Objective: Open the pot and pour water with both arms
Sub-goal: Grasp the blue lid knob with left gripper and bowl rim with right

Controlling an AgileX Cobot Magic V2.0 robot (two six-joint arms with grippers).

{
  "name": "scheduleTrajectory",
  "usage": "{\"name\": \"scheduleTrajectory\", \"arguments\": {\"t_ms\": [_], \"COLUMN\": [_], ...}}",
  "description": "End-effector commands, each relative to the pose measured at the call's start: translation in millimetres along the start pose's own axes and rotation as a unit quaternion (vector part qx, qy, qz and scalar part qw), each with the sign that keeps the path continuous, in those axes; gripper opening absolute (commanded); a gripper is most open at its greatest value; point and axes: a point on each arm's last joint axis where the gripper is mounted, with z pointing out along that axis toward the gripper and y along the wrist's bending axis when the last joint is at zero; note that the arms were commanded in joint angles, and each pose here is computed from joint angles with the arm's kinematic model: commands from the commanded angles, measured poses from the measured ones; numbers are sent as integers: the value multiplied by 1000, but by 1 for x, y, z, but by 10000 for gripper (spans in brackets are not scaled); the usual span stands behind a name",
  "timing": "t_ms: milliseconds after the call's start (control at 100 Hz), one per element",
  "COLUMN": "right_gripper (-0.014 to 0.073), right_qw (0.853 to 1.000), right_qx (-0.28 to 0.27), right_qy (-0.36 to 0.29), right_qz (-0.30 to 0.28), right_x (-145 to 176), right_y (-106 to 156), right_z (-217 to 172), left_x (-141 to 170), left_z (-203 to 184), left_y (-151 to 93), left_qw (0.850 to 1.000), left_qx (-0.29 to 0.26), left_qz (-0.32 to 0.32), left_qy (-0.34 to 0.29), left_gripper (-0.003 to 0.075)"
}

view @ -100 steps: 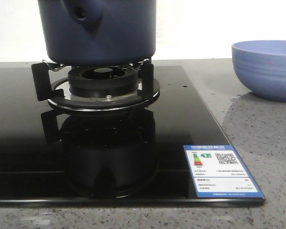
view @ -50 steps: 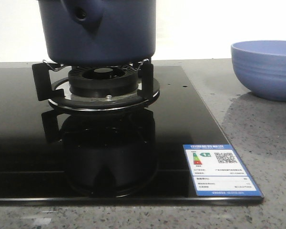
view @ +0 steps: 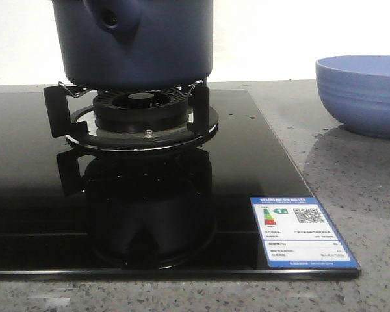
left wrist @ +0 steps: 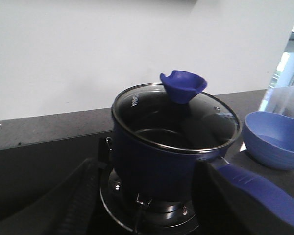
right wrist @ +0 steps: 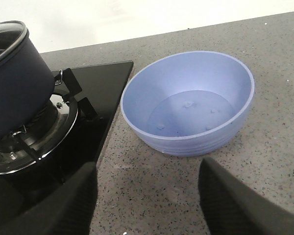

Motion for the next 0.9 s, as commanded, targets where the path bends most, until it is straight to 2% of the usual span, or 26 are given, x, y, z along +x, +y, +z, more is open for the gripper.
{"name": "scheduleTrajectory", "arguments": {"t_ms": [0,250,430,760,890], "right_gripper": [428,428,428,428,428], "right_qw": [999,999,999,999,999], "right_qx": [1,1,1,1,1], "right_qy": [-50,-50,-50,-50,-50], "right_qz": [-6,-6,-6,-6,-6], "right_x": [-17,-17,-17,-17,-17], "right_y": [2,2,2,2,2], "right_z": [-3,-3,-3,-3,-3], "left_x": [-21,-41,-53,-63,-65], "left_z": [14,79,131,198,207], "left_y": [-1,7,11,11,12], "left_qw": [999,997,995,982,981], "left_qx": [13,31,75,170,173], "left_qz": [19,63,64,39,40], "left_qy": [-30,7,32,73,73], "left_gripper": [407,414,539,542,542]}}
